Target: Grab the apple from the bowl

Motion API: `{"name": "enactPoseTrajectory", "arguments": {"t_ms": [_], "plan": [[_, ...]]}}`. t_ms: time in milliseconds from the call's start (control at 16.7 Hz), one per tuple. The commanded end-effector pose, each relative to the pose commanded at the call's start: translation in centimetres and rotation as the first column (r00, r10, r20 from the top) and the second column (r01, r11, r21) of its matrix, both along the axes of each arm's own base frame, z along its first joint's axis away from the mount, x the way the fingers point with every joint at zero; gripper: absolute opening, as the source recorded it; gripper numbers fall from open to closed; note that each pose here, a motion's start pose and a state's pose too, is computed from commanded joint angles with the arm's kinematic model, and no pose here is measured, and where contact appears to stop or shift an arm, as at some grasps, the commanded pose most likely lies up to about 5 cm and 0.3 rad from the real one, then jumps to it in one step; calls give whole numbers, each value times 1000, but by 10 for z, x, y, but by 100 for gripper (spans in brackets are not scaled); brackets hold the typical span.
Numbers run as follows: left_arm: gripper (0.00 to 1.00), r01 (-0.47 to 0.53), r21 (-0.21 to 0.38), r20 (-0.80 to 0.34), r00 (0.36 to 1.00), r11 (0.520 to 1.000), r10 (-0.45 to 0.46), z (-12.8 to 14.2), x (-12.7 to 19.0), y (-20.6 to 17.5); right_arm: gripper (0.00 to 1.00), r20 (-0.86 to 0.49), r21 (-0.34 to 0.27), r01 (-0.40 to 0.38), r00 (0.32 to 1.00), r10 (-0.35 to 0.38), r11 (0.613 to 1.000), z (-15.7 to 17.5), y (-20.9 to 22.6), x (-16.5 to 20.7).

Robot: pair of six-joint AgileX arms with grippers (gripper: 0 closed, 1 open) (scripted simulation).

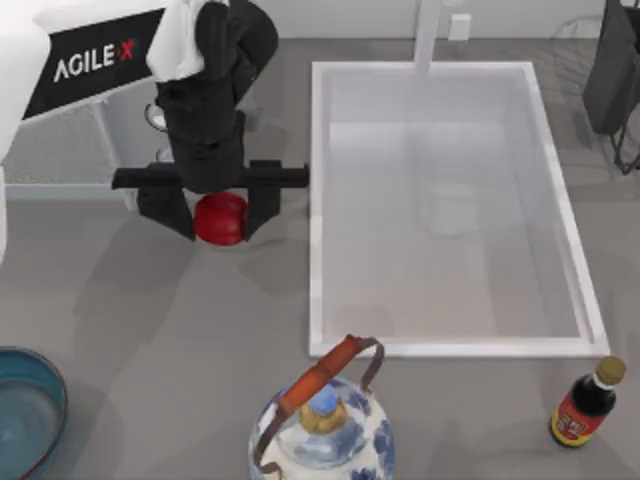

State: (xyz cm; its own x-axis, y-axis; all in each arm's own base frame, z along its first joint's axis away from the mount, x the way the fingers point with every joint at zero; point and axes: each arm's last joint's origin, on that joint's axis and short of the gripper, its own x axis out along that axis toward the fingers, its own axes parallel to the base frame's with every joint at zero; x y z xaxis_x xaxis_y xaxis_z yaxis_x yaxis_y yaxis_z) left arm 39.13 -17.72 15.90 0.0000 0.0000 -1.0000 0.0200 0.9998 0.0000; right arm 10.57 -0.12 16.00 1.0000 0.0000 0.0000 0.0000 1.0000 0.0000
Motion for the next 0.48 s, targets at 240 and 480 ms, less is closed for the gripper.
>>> {"name": "enactPoseTrajectory", "arguments": {"t_ms": [240,480], "plan": [[38,0,0,0,1000,1000,0,0,0,0,100,0,0,0,1000,0,1000,0,0,0],[68,0,0,0,1000,1000,0,0,0,0,100,0,0,0,1000,0,1000,0,0,0]]}}
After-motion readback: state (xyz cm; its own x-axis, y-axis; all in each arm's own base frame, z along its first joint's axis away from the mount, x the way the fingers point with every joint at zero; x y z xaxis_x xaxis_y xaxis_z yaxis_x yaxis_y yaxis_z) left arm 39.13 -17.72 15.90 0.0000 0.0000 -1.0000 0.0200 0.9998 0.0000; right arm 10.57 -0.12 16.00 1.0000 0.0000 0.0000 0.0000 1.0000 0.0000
